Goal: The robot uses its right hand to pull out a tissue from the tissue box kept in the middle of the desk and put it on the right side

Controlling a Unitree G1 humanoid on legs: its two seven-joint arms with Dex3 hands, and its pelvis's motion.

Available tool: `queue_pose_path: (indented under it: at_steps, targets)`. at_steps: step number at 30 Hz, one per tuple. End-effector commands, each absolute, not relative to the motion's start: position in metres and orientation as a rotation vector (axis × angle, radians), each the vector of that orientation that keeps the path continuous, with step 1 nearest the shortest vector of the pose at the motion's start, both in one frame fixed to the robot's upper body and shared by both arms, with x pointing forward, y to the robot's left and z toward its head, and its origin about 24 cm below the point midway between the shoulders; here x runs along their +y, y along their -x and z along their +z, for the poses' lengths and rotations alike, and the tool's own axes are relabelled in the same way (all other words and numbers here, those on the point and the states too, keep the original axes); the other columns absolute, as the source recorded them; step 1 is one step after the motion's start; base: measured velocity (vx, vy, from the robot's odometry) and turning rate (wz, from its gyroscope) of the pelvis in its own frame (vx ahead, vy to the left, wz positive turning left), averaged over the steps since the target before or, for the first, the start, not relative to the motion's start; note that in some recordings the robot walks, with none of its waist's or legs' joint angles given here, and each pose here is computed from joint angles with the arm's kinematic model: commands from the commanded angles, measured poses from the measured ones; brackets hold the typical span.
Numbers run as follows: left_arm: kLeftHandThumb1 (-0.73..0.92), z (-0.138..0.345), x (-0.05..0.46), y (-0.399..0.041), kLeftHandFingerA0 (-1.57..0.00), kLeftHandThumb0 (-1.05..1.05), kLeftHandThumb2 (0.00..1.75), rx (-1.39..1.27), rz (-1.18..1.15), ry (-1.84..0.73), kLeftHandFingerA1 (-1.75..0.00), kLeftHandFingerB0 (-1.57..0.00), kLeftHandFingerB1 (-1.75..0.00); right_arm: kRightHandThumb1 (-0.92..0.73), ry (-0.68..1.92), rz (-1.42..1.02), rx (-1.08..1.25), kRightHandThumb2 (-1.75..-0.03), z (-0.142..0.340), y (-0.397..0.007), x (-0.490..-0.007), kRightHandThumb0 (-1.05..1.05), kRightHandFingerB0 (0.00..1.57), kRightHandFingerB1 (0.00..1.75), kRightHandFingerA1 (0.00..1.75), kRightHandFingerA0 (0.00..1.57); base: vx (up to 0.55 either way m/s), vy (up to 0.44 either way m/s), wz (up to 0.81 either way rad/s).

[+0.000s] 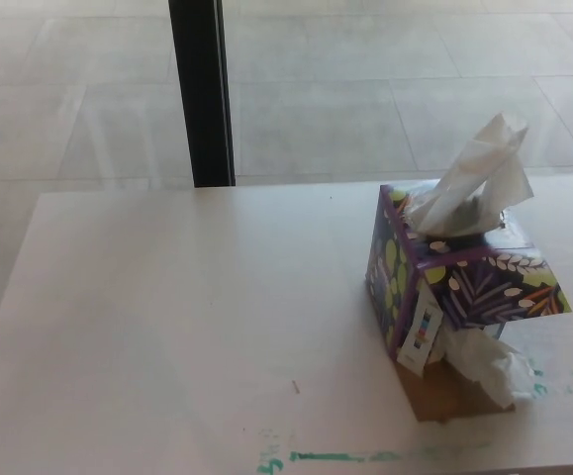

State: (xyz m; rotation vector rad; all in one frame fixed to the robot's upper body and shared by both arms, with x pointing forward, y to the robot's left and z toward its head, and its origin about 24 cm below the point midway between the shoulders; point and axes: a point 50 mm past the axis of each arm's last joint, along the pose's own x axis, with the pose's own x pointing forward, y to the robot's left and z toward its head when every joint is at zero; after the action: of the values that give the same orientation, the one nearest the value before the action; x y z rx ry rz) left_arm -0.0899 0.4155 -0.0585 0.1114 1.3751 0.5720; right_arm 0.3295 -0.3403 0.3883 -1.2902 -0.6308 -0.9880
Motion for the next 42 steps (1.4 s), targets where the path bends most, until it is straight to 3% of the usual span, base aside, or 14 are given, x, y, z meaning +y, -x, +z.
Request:
queue_pose_path:
  at_steps: [1, 8, 9, 12, 13, 18, 19, 21, 23, 31, 34, 35, 36, 42]
  targets:
    - [0.92, -0.052, 0.422, 0.091, -0.37, -0.87, 0.70, 1.368, 0.592, -0.119, -0.45, -0.46, -0.44, -0.42, 1.319, -1.021, -0.678, -1.05, 0.395, -0.321, -0.345, -0.32, 0.77, 1.64, 1.75, 1.00, 0.00, 0.000, 0.00]
    - [0.92, -0.051, 0.423, 0.089, -0.39, -0.89, 0.73, 1.375, 0.568, -0.162, -0.45, -0.47, -0.44, -0.38, 1.402, -0.816, -0.707, -1.06, 0.358, -0.340, -0.322, -0.27, 0.83, 1.46, 1.73, 0.99, 0.00, 0.000, 0.00]
    - [0.77, -0.051, 0.423, 0.091, -0.39, -0.85, 1.21, 1.364, 0.583, -0.154, -0.56, -0.54, -0.61, -0.44, 1.418, -0.709, -0.686, -1.11, 0.329, -0.349, -0.311, -0.28, 0.86, 1.32, 1.67, 0.99, 0.00, 0.000, 0.00]
    - [0.73, -0.052, 0.422, 0.090, -0.40, -0.81, 1.17, 1.358, 0.597, -0.146, -0.57, -0.44, -0.57, -0.45, 1.403, -0.626, -0.667, -1.09, 0.311, -0.353, -0.304, -0.28, 0.88, 1.30, 1.66, 0.99, 0.00, 0.000, 0.00]
    - [0.92, -0.053, 0.422, 0.089, -0.41, -0.86, 0.69, 1.352, 0.589, -0.135, -0.46, -0.49, -0.47, -0.42, 1.411, -0.561, -0.650, -1.10, 0.288, -0.357, -0.294, -0.29, 0.88, 1.31, 1.65, 0.97, 0.00, 0.000, 0.00]
    - [0.92, -0.056, 0.420, 0.087, -0.50, -0.87, 0.70, 1.340, 0.619, -0.114, -0.46, -0.49, -0.45, -0.47, 1.406, -0.462, -0.593, -1.01, 0.251, -0.362, -0.281, -0.24, 0.84, 1.27, 1.63, 0.96, 0.00, 0.000, 0.00]
    - [0.78, -0.056, 0.420, 0.086, -0.44, -0.88, 1.22, 1.344, 0.596, -0.144, -0.57, -0.47, -0.56, -0.50, 1.455, -0.400, -0.527, -0.90, 0.234, -0.363, -0.280, -0.25, 0.80, 1.35, 1.66, 0.94, 0.00, 0.000, 0.00]
    - [0.78, -0.056, 0.419, 0.086, -0.44, -0.88, 1.22, 1.348, 0.580, -0.155, -0.57, -0.47, -0.56, -0.50, 1.496, -0.370, -0.499, -0.90, 0.224, -0.362, -0.280, -0.25, 0.80, 1.35, 1.66, 0.94, 0.00, 0.000, 0.00]
    - [0.92, -0.058, 0.418, 0.084, -0.50, -0.89, 0.71, 1.339, 0.587, -0.132, -0.48, -0.44, -0.43, -0.61, 1.609, -0.251, -0.343, -0.73, 0.198, -0.359, -0.283, -0.28, 0.70, 1.44, 1.68, 0.82, 0.00, 0.000, 0.00]
    - [0.82, -0.059, 0.418, 0.082, -0.47, -0.93, 0.82, 1.328, 0.598, -0.123, -0.49, -0.40, -0.46, -0.65, 1.897, -0.079, -0.011, -0.71, 0.143, -0.337, -0.311, -0.38, 0.77, 1.17, 1.63, 0.85, 0.00, 0.000, 0.00]
    - [0.82, -0.060, 0.417, 0.081, -0.49, -0.93, 0.82, 1.330, 0.585, -0.143, -0.50, -0.44, -0.47, -0.66, 1.892, 0.007, 0.060, -0.69, 0.131, -0.329, -0.312, -0.36, 0.69, 1.37, 1.68, 0.80, 0.00, 0.000, 0.00]
    - [0.74, -0.060, 0.416, 0.081, -0.40, -0.81, 1.18, 1.329, 0.586, -0.135, -0.57, -0.45, -0.57, -0.68, 1.903, 0.053, 0.094, -0.64, 0.127, -0.328, -0.311, -0.38, 0.68, 1.28, 1.67, 0.77, 0.00, 0.000, 0.00]
    - [0.92, -0.061, 0.416, 0.081, -0.41, -0.88, 0.73, 1.340, 0.574, -0.150, -0.46, -0.52, -0.46, -0.66, 1.891, 0.088, 0.038, -0.64, 0.121, -0.323, -0.309, -0.33, 0.66, 1.38, 1.68, 0.81, 0.00, 0.000, 0.00]
    - [0.92, -0.061, 0.416, 0.081, -0.36, -0.91, 0.78, 1.344, 0.566, -0.160, -0.43, -0.50, -0.46, -0.73, 1.910, 0.269, 0.137, -0.66, 0.078, -0.309, -0.288, -0.30, 0.73, 0.85, 1.50, 0.75, 0.00, 0.000, 0.00]
